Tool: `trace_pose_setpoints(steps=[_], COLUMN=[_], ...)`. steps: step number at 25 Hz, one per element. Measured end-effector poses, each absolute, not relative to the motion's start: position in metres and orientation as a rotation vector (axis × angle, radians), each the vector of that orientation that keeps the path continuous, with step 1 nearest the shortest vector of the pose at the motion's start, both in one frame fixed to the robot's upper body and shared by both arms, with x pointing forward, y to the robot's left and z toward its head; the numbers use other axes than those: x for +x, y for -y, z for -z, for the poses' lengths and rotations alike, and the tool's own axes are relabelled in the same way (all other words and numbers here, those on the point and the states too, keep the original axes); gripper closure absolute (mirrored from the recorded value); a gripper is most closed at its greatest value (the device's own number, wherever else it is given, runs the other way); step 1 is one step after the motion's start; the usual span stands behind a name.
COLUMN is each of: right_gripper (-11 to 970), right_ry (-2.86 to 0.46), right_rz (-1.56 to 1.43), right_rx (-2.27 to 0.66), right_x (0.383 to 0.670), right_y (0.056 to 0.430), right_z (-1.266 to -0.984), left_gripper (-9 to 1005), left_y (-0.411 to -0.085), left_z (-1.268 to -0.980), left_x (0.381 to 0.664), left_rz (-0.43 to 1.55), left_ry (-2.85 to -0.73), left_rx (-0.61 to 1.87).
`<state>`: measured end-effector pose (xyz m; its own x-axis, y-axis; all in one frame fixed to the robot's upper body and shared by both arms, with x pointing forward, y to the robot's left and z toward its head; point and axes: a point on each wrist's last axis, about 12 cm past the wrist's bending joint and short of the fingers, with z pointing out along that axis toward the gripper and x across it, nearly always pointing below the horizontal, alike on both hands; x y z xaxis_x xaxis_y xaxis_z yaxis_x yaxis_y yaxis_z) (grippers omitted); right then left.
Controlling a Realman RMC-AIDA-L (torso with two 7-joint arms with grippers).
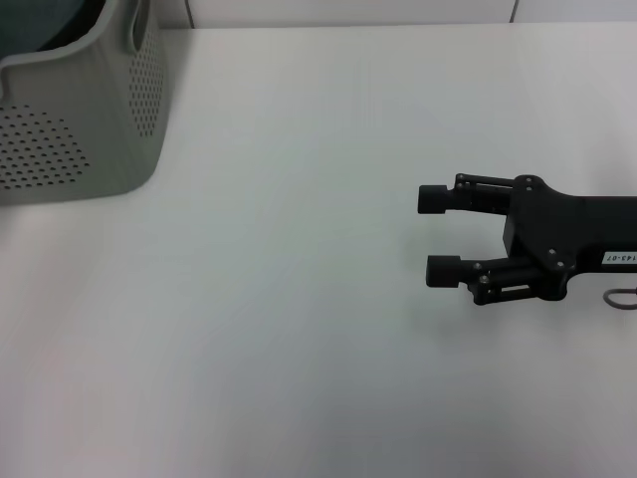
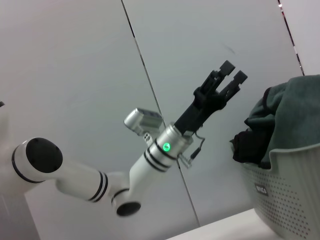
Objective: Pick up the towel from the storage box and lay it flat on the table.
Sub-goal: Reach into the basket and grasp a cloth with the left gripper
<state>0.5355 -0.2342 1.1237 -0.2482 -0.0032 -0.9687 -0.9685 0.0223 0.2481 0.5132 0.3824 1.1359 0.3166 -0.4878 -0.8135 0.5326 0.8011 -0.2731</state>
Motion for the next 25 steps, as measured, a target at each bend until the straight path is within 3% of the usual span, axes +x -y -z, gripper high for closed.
trace_pose_setpoints(steps=[9,11,25], right_gripper=[104,104,104], right_ry=[-1.408,-1.413,-1.432], right_rz=[-1.388,-1.39,-1.38], right_rx=[-1.059,-1.049,-1.024], right_x=[0.532,0.53,0.528], right_y=[0.23,0.231,0.233], right_z=[-1.12,-1.118,-1.114], left_gripper=[231,292,324], left_y=[-0.406,-0.412,-0.44], left_z=[-1.164,-1.168,-1.149], left_x=[0.543,0.548,0.531], left_rz=[0.467,0.409,0.278], left_ry=[-1.217,-1.247,-1.371], left_rx=[0.013,0.001,-0.113])
